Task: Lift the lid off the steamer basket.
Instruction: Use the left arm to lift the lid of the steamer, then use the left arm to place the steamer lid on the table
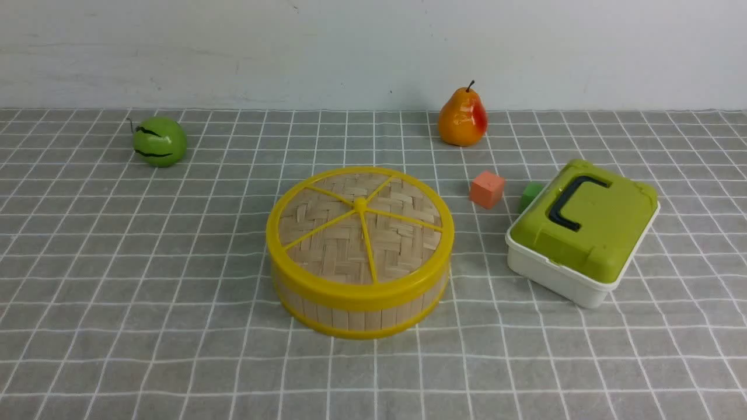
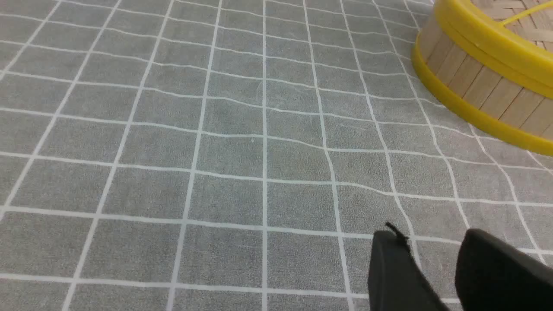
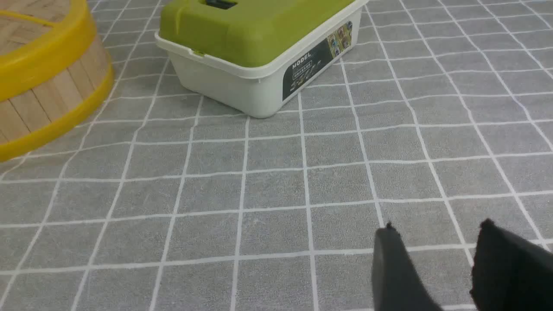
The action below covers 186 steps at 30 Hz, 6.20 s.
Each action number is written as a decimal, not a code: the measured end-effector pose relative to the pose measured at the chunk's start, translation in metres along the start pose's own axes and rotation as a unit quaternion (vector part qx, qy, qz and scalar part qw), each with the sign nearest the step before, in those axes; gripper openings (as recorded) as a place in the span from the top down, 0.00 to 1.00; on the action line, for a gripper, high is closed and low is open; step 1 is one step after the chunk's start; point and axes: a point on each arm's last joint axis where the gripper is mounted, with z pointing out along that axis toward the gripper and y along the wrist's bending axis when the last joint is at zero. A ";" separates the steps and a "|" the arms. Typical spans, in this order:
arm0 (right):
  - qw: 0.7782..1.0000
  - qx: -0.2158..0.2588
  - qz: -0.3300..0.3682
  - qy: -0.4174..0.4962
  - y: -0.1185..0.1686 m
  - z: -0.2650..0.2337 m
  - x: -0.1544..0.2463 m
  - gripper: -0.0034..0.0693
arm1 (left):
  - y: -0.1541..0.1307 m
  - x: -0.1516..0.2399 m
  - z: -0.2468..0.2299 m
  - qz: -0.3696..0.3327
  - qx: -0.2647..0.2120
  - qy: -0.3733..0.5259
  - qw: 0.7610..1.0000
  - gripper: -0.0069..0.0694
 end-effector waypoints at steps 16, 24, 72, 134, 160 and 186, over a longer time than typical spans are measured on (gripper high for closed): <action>1.000 0.000 0.000 0.000 0.000 0.000 0.000 0.62 | 0.000 0.000 0.000 0.000 0.000 0.000 1.000 0.61; 1.000 0.000 0.000 0.000 0.000 0.000 0.000 0.62 | 0.000 0.000 0.000 0.000 0.000 0.000 1.000 0.61; 1.000 0.000 0.000 0.000 0.000 0.000 0.000 0.62 | -0.058 -0.238 -0.019 -0.016 0.062 -0.244 0.968 0.93; 1.000 0.000 0.000 0.000 0.000 0.000 0.000 0.62 | -0.246 -0.160 0.341 0.211 0.030 0.381 0.900 0.63; 1.000 0.000 0.000 0.000 0.000 0.000 0.000 0.62 | -0.232 -0.291 0.238 0.200 0.000 0.210 0.957 0.76; 1.000 0.000 0.000 0.000 0.000 0.000 0.000 0.62 | -0.031 -0.180 0.295 0.012 -0.160 0.270 0.949 0.76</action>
